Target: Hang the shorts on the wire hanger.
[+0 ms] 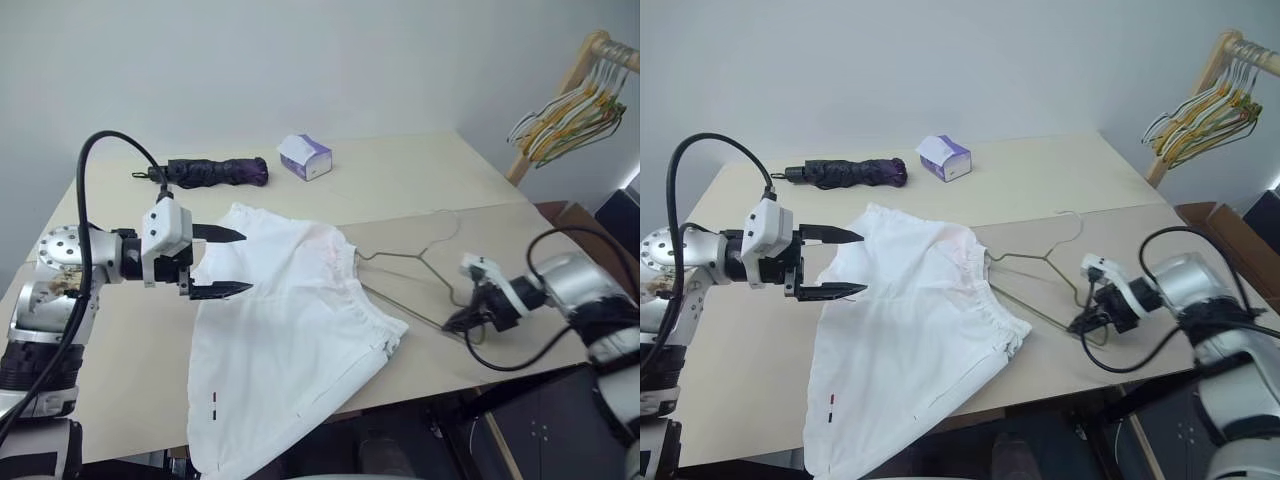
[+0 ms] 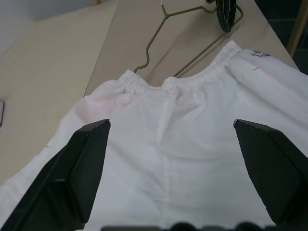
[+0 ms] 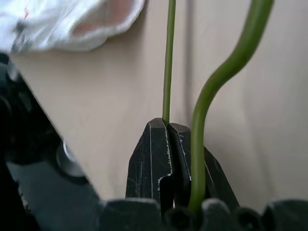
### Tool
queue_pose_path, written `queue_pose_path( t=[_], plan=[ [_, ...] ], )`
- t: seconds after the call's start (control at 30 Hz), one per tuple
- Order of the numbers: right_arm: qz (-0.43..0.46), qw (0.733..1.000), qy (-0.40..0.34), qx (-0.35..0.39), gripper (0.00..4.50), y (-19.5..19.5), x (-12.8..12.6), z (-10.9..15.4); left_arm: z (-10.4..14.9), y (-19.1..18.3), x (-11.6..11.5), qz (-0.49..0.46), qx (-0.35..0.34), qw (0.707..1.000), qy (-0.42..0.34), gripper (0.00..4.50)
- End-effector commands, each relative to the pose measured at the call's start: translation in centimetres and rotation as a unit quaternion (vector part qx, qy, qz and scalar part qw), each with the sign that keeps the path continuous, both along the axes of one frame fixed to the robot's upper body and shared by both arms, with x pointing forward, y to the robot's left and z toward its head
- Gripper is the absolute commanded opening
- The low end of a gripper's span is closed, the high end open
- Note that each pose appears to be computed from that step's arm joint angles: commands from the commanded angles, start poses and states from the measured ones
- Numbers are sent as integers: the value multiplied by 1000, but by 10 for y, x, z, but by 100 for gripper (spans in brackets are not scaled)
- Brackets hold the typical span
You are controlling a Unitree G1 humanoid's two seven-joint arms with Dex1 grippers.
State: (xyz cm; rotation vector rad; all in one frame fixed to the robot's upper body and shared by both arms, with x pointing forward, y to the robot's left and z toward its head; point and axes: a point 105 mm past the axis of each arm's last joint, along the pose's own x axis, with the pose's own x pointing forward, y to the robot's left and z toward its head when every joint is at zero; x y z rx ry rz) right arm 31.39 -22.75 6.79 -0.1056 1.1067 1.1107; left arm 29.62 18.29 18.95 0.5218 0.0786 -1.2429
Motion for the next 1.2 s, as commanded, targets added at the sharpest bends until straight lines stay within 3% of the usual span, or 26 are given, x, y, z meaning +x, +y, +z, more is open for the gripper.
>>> queue_pose_path(
  t=[0.03, 0.47, 0.77, 0.9, 1.07, 1.2],
  plan=[
    [-23, 1000, -17, 3, 0, 1, 16, 8, 12, 0, -2, 2, -7, 1000, -26, 444],
    [-21, 999, -29, 34, 0, 11, 25, 18, 12, 0, -1, 8, -6, 999, -32, 444],
    [-34, 980, -194, 21, 0, 15, 47, 72, 16, -3, 9, 10, -9, 999, -44, 444],
    [1, 959, -283, -13, 0, 36, 41, 104, 25, -3, 25, 14, -2, 998, -69, 444],
    [62, 926, -367, -70, 0, 70, 27, 116, 55, 2, 56, 30, 6, 991, -130, 444],
    [107, 909, -394, -85, 0, 91, 17, 116, 67, 0, 64, -9, 46, 987, -156, 444]
  ],
)
